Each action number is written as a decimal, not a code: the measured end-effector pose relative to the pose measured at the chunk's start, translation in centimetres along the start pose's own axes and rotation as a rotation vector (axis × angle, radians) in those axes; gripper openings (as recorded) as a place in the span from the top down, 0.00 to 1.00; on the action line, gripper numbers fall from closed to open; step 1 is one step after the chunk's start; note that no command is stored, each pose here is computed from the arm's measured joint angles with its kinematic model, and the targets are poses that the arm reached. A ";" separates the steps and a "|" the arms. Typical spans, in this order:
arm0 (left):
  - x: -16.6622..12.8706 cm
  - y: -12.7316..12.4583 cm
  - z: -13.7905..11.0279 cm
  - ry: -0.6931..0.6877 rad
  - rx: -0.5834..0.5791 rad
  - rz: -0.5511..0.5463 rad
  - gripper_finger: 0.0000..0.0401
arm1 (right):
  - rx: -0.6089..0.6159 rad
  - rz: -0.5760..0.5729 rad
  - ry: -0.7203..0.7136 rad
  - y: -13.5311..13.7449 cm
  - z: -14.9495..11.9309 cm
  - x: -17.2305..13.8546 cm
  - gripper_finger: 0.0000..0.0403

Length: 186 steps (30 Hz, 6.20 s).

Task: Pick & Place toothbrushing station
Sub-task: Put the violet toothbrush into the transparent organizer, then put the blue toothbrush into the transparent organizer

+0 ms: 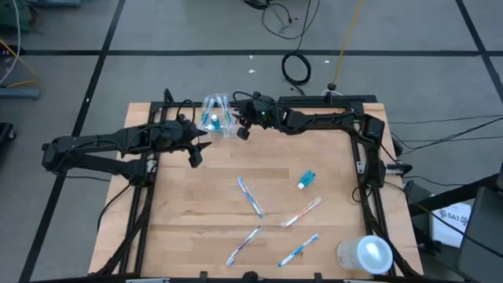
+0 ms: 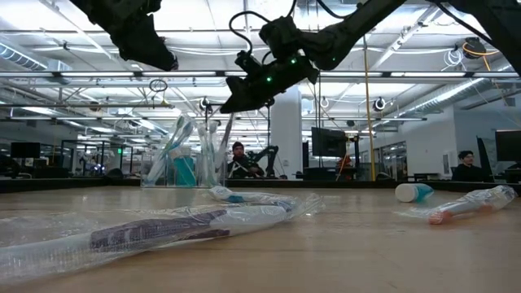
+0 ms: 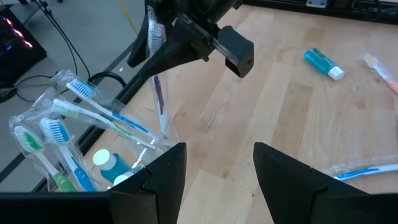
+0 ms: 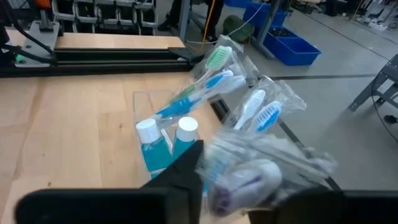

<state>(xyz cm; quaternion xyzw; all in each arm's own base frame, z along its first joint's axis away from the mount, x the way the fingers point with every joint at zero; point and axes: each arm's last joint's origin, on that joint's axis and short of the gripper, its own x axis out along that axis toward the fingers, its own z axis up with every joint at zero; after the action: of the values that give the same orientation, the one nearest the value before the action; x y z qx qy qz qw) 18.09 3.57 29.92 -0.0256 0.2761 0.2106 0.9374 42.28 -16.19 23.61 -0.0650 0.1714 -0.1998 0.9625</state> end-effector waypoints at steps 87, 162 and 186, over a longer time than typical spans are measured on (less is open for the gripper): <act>0.7 -3.1 -1.3 -0.046 -0.145 -0.312 0.52 | 0.183 0.120 0.642 4.1 0.7 -10.0 0.54; 2.5 -3.1 -2.5 -0.285 -0.197 -0.292 0.52 | 0.547 0.308 0.334 19.8 -13.4 -6.9 0.72; 2.5 -3.1 -2.5 -0.284 -0.196 -0.292 0.52 | 0.306 0.301 -0.027 12.7 -2.1 -11.4 1.00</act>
<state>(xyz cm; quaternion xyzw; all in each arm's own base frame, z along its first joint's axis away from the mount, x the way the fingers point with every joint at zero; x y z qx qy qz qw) 19.96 1.30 26.30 -0.1265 0.1127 0.0999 0.9805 36.36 -0.06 22.65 0.1055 0.1341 -0.0768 0.9823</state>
